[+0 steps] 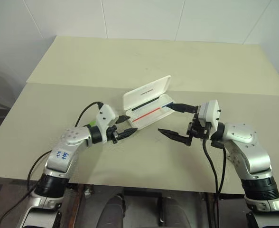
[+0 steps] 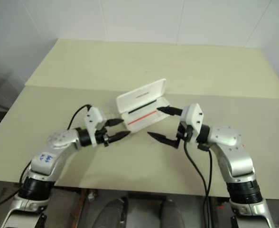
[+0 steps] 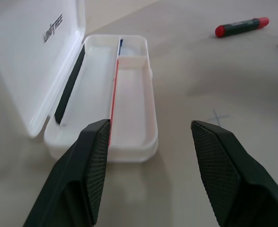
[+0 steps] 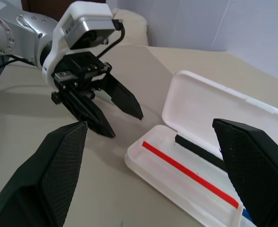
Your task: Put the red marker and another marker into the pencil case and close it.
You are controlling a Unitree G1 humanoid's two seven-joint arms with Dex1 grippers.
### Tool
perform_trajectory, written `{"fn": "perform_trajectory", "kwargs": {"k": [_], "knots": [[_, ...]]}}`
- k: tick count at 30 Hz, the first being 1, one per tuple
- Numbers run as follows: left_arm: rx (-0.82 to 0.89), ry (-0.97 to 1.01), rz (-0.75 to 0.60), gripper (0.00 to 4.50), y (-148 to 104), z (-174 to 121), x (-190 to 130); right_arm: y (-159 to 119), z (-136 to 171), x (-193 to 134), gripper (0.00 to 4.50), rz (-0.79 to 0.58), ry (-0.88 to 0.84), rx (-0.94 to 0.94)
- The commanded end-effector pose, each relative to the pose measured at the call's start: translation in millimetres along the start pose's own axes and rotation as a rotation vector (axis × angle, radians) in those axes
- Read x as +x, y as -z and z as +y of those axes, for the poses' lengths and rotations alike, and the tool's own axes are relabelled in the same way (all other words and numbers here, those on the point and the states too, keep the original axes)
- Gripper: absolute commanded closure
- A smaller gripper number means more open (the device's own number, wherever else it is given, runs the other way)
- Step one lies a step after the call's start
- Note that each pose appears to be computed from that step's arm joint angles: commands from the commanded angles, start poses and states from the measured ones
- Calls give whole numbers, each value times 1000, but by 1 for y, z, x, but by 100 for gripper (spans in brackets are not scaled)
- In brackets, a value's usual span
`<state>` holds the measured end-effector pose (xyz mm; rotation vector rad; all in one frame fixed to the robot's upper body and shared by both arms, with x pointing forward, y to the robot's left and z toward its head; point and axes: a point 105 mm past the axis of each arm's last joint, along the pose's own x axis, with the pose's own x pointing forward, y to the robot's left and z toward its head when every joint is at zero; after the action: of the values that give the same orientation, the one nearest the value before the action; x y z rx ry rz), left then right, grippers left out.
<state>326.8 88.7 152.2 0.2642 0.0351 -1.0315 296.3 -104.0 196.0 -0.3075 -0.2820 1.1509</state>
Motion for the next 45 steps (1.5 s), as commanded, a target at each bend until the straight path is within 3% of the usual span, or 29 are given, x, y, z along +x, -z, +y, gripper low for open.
{"fn": "perform_trajectory", "kwargs": {"k": [1,7,23,26,33,40,45], "knots": [[27,33,27,164,-4,-2,12,-13,4,6,0,-50,4,-37],[37,46,79,164,1,1,29,-16,6,8,0,-75,31,-36],[63,60,223,164,26,1,34,-29,1,9,0,-119,99,-60],[54,72,254,213,31,0,32,-30,0,10,0,-125,103,-63],[23,102,332,446,44,-2,26,-35,-2,12,0,-141,109,-76],[29,182,336,449,40,-12,23,-38,-4,13,0,-146,106,-81],[77,342,360,449,30,-30,9,-35,-8,4,0,-108,102,-78]]}}
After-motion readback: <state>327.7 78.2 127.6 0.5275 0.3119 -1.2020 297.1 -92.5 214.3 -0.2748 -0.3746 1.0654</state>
